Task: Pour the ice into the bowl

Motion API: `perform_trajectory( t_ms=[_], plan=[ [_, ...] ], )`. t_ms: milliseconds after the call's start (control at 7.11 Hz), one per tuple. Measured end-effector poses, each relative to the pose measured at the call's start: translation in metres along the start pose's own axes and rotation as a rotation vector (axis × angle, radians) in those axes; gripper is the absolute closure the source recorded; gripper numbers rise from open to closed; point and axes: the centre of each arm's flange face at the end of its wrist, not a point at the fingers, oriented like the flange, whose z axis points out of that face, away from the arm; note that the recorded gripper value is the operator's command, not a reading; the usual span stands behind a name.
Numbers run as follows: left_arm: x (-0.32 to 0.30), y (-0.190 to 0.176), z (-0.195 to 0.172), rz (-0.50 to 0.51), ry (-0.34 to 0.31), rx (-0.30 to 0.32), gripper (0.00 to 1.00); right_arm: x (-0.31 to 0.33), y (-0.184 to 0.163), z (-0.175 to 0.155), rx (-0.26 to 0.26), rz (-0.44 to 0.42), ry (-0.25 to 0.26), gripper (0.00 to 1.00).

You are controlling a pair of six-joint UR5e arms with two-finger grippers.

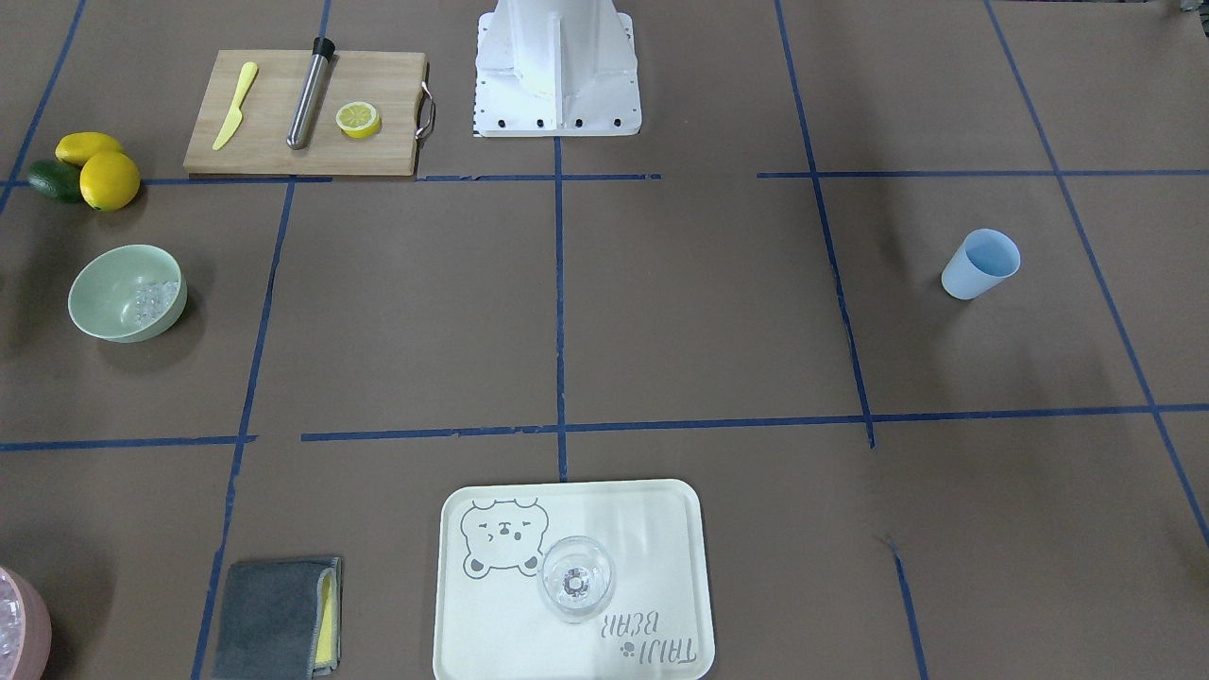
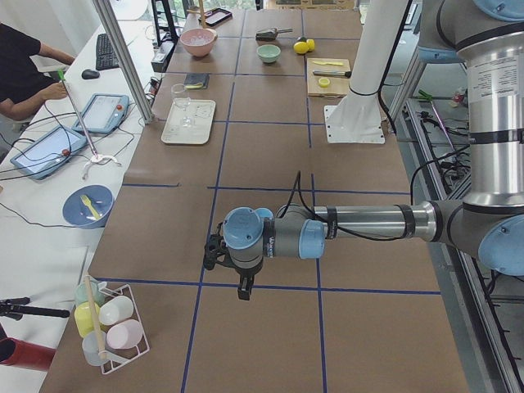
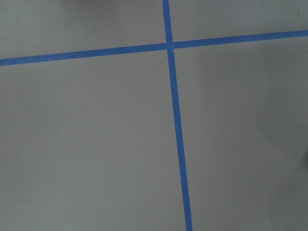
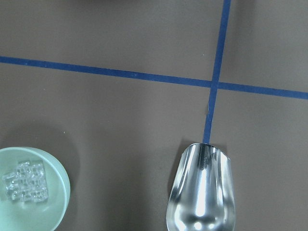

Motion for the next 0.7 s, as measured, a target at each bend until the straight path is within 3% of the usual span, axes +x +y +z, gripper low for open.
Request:
perform_trajectory(
  t_ms=[422,703],
  plan=[
    [0.007,-0.01,-0.004,0.017,-0.002,0.009,0.0,-0.026,-0.012,0.017,-0.034,-0.055,0.005,0.0],
    [0.008,-0.023,-0.008,0.031,-0.045,0.015,0.0,-0.032,-0.016,0.016,-0.032,-0.06,0.0,0.0]
  ],
)
